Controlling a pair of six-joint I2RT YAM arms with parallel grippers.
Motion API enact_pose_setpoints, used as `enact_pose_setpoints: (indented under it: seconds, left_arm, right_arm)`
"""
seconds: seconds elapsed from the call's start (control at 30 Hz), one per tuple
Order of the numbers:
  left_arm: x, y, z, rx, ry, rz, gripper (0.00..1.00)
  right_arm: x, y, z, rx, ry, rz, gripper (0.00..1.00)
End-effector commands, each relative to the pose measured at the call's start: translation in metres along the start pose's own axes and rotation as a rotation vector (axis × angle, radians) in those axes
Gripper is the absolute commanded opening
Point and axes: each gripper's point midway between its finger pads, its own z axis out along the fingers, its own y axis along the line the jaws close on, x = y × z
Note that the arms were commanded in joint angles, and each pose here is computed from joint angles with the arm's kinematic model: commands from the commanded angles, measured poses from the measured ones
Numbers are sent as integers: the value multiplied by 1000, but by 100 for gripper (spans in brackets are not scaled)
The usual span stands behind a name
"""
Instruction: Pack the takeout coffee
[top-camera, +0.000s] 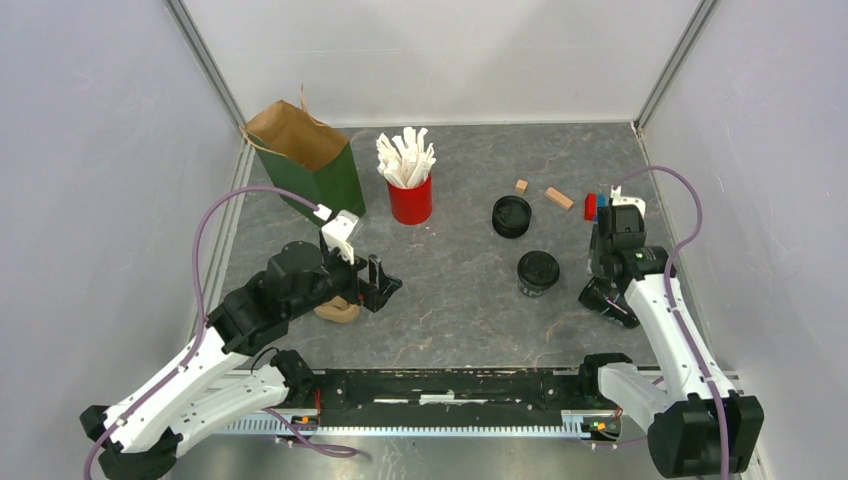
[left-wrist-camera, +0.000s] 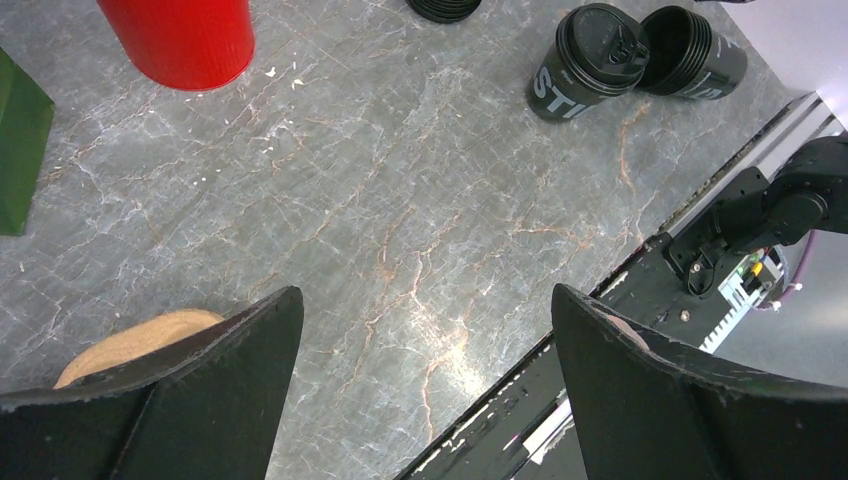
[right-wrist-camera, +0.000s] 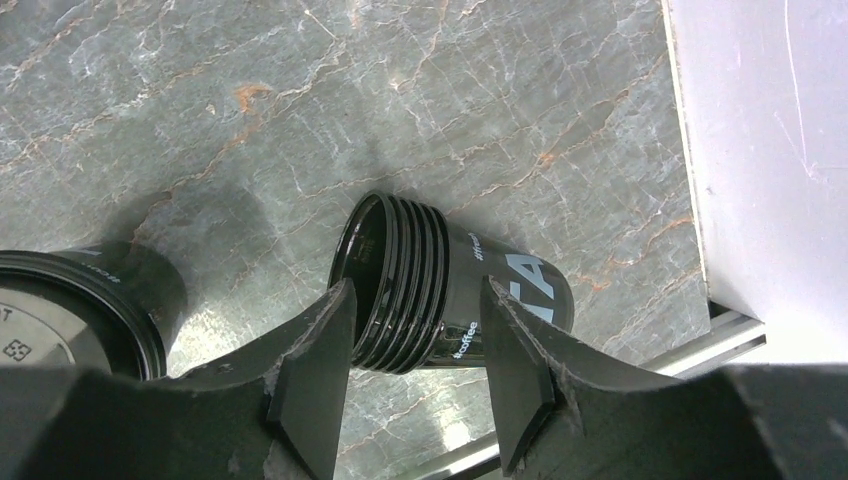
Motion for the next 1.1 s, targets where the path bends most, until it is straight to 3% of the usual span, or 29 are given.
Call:
enact_pose_setpoints:
  seconds: [0.0,0.43,0.7,0.93,1.07]
  left_arm:
    - [-4,-4,-3,32,-17,74,100]
    - [-7,-6,-7,45,-38,74,100]
    - [-8,-6,-9,50,-42,75,100]
    - [-9,-6,-10,49,-49,79,100]
    - [-9,-5,-11,43,-54,79,100]
  right_arm:
    - [-11,-11,-3,85,-35,55,56]
    - [-9,2,16,183,67,-18,55]
    - [10,-14,21,339,149,-133,52]
    - [11,-13,22,344,158,-159,28]
    - [7,-13,20,339,153,-168,5]
